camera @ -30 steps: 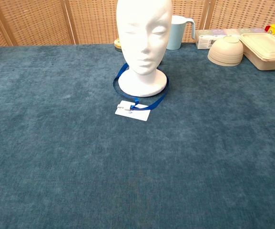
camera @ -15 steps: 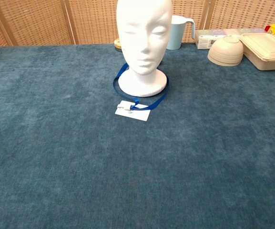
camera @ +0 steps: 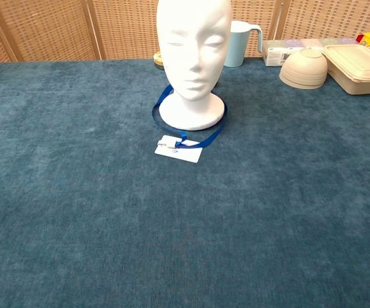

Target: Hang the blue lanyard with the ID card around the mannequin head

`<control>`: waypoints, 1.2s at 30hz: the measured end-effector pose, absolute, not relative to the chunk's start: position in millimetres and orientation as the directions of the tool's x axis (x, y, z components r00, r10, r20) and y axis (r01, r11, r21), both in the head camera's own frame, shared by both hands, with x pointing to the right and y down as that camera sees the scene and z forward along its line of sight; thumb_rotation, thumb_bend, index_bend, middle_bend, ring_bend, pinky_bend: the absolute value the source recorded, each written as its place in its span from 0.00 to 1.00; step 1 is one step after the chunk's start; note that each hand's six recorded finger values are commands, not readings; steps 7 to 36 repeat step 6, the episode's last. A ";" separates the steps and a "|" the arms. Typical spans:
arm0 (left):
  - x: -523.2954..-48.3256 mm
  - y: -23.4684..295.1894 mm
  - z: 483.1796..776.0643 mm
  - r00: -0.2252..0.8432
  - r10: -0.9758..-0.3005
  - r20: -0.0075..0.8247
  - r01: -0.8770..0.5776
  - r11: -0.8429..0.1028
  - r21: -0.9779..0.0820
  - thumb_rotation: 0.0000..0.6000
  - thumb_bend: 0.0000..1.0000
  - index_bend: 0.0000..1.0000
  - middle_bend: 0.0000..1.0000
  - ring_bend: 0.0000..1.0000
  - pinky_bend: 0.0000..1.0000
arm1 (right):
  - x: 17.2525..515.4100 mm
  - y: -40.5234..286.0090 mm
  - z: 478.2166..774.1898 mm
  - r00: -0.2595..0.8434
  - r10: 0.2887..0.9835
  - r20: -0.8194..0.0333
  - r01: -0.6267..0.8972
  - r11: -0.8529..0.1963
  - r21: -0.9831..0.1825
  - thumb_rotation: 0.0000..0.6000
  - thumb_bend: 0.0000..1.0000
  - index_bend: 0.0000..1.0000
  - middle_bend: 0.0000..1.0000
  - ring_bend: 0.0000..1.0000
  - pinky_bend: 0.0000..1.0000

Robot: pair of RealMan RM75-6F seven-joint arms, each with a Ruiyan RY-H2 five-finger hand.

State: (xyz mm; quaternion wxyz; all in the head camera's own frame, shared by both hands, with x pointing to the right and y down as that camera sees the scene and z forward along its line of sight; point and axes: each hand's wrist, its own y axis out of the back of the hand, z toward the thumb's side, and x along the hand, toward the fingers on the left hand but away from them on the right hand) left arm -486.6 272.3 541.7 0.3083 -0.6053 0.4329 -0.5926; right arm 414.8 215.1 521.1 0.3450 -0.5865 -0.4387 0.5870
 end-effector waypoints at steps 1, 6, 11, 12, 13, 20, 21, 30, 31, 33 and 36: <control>-485.8 272.7 540.3 -0.077 -0.890 0.449 -0.158 -0.433 -0.887 0.25 0.17 0.50 0.55 0.46 0.46 | 415.3 216.3 520.8 -0.072 0.920 -0.386 0.111 -0.377 -0.920 0.38 0.48 0.48 0.64 0.67 0.63; -485.1 269.2 533.8 -0.078 -0.901 0.427 -0.145 -0.414 -0.899 0.25 0.17 0.50 0.55 0.46 0.46 | 415.9 216.4 521.6 -0.067 0.920 -0.386 0.125 -0.376 -0.918 0.38 0.48 0.48 0.64 0.67 0.63; -485.1 269.2 533.8 -0.078 -0.901 0.427 -0.145 -0.414 -0.899 0.25 0.17 0.50 0.55 0.46 0.46 | 415.9 216.4 521.6 -0.067 0.920 -0.386 0.125 -0.376 -0.918 0.38 0.48 0.48 0.64 0.67 0.63; -485.1 269.2 533.8 -0.078 -0.901 0.427 -0.145 -0.414 -0.899 0.25 0.17 0.50 0.55 0.46 0.46 | 415.9 216.4 521.6 -0.067 0.920 -0.386 0.125 -0.376 -0.918 0.38 0.48 0.48 0.64 0.67 0.63; -485.1 269.2 533.8 -0.078 -0.901 0.427 -0.145 -0.414 -0.899 0.25 0.17 0.50 0.55 0.46 0.46 | 415.9 216.4 521.6 -0.067 0.920 -0.386 0.125 -0.376 -0.918 0.38 0.48 0.48 0.64 0.67 0.63; -485.1 269.2 533.8 -0.078 -0.901 0.427 -0.145 -0.414 -0.899 0.25 0.17 0.50 0.55 0.46 0.46 | 415.9 216.4 521.6 -0.067 0.920 -0.386 0.125 -0.376 -0.918 0.38 0.48 0.48 0.64 0.67 0.63; -485.1 269.2 533.8 -0.078 -0.901 0.427 -0.145 -0.414 -0.899 0.25 0.17 0.50 0.55 0.46 0.46 | 415.9 216.4 521.6 -0.067 0.920 -0.386 0.125 -0.376 -0.918 0.38 0.48 0.48 0.64 0.67 0.63; -485.1 269.2 533.8 -0.078 -0.901 0.427 -0.145 -0.414 -0.899 0.25 0.17 0.50 0.55 0.46 0.46 | 415.9 216.4 521.6 -0.067 0.920 -0.386 0.125 -0.376 -0.918 0.38 0.48 0.48 0.64 0.67 0.63; -485.1 269.2 533.8 -0.078 -0.901 0.427 -0.145 -0.414 -0.899 0.25 0.17 0.50 0.55 0.46 0.46 | 415.9 216.4 521.6 -0.067 0.920 -0.386 0.125 -0.376 -0.918 0.38 0.48 0.48 0.64 0.67 0.63; -485.1 269.2 533.8 -0.078 -0.901 0.427 -0.145 -0.414 -0.899 0.25 0.17 0.50 0.55 0.46 0.46 | 415.9 216.4 521.6 -0.067 0.920 -0.386 0.125 -0.376 -0.918 0.38 0.48 0.48 0.64 0.67 0.63; -485.1 269.2 533.8 -0.078 -0.901 0.427 -0.145 -0.414 -0.899 0.25 0.17 0.50 0.55 0.46 0.46 | 415.9 216.4 521.6 -0.067 0.920 -0.386 0.125 -0.376 -0.918 0.38 0.48 0.48 0.64 0.67 0.63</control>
